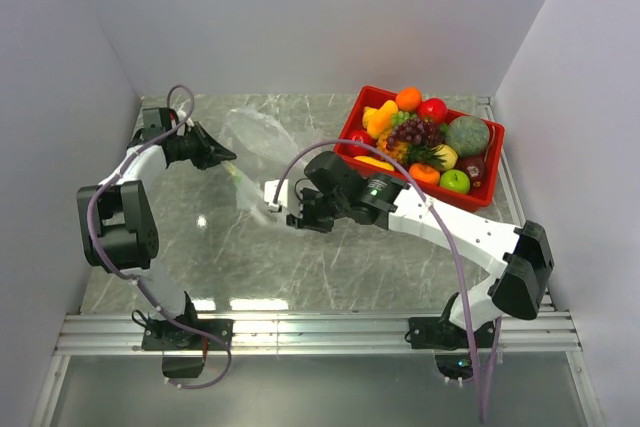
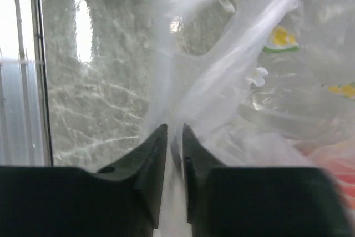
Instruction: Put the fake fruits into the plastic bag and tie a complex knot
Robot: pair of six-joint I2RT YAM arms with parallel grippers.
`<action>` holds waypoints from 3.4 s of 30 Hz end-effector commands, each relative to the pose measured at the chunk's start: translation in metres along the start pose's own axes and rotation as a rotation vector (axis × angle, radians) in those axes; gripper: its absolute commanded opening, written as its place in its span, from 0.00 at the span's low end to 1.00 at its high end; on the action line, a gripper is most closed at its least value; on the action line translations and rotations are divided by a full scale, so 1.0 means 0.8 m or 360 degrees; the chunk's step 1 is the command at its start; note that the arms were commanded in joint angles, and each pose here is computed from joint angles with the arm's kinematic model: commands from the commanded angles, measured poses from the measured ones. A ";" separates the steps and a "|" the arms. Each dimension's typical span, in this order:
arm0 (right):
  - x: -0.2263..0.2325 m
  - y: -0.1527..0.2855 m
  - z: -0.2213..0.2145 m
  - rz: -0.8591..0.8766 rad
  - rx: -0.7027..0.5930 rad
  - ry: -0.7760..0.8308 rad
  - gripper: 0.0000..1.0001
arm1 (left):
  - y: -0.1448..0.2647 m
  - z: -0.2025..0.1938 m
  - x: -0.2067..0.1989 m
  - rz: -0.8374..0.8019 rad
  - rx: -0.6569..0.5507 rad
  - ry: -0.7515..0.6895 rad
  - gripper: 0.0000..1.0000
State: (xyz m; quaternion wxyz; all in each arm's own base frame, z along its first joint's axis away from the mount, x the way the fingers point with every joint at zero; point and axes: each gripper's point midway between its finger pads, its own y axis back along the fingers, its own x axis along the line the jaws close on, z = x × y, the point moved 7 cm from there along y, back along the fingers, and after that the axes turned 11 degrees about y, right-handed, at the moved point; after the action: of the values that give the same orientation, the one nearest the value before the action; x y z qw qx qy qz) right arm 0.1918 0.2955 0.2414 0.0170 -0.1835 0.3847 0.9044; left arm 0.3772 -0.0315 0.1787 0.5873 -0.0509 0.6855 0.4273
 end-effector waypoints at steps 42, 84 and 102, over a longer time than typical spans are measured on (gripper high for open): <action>-0.269 0.171 -0.319 -0.0874 0.0678 -0.0829 0.99 | 0.034 -0.039 -0.029 0.0232 -0.0063 -0.0335 0.00; -0.306 0.239 -0.248 -0.1183 0.0474 -0.0746 0.00 | 0.031 -0.041 -0.027 0.0204 -0.0044 -0.0322 0.00; -0.265 0.274 0.029 -0.1099 -0.0542 -0.0506 0.00 | 0.025 -0.047 -0.032 0.0192 -0.0025 -0.0356 0.00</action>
State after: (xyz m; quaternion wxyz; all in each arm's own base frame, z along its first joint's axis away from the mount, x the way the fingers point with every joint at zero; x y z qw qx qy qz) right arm 0.3752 0.1516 0.4368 0.3815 -0.1283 0.2352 0.8847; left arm 0.3443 -0.0495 0.2015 0.6102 0.0374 0.6285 0.4810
